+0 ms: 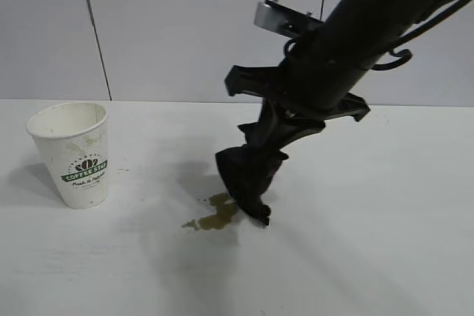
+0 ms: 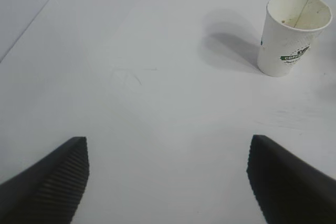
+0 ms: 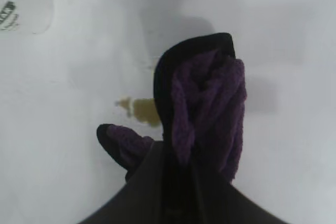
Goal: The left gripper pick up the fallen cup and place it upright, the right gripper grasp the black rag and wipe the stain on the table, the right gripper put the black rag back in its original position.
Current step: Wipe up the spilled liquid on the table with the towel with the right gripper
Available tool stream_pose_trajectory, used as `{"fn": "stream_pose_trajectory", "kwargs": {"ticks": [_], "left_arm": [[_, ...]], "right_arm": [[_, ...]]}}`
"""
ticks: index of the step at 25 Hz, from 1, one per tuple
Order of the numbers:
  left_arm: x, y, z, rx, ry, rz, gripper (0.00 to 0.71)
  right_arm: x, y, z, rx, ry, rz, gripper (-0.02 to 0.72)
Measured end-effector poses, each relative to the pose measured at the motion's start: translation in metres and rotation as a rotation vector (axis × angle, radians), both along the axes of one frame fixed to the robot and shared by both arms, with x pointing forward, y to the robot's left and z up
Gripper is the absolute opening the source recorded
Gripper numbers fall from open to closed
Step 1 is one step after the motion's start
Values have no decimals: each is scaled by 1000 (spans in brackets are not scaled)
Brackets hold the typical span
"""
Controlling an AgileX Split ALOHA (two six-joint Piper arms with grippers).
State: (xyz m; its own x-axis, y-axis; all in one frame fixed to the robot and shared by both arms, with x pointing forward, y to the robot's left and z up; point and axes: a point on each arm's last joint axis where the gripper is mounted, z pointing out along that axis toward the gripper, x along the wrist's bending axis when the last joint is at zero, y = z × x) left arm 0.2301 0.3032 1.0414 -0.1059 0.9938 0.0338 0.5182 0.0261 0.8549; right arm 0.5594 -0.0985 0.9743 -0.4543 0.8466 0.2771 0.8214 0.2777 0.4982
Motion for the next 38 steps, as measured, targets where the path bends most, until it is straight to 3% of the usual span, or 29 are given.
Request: {"fn": "stream_pose_trajectory", "kwargs": {"ticks": [6,15,22,29,33,38], "left_arm": [[0,0,0,-1,0,0,594],[0,0,0,-1,0,0,594],[0,0,0,-1,0,0,594],[0,0,0,-1,0,0,594],[0,0,0,-1,0,0,594],[0,0,0,-1,0,0,594]], "right_arm": [[-17,37,-5,14,-49,74,44],[-21,61,-67,-59,12,106,44],[-4,42,-72,-84,-3,64,44],[29,-11,-73,-177,-48,2,44],[36,-39,-75,-180,48,-103,44],[16,-25,-67,-166,219,-56,44]]}}
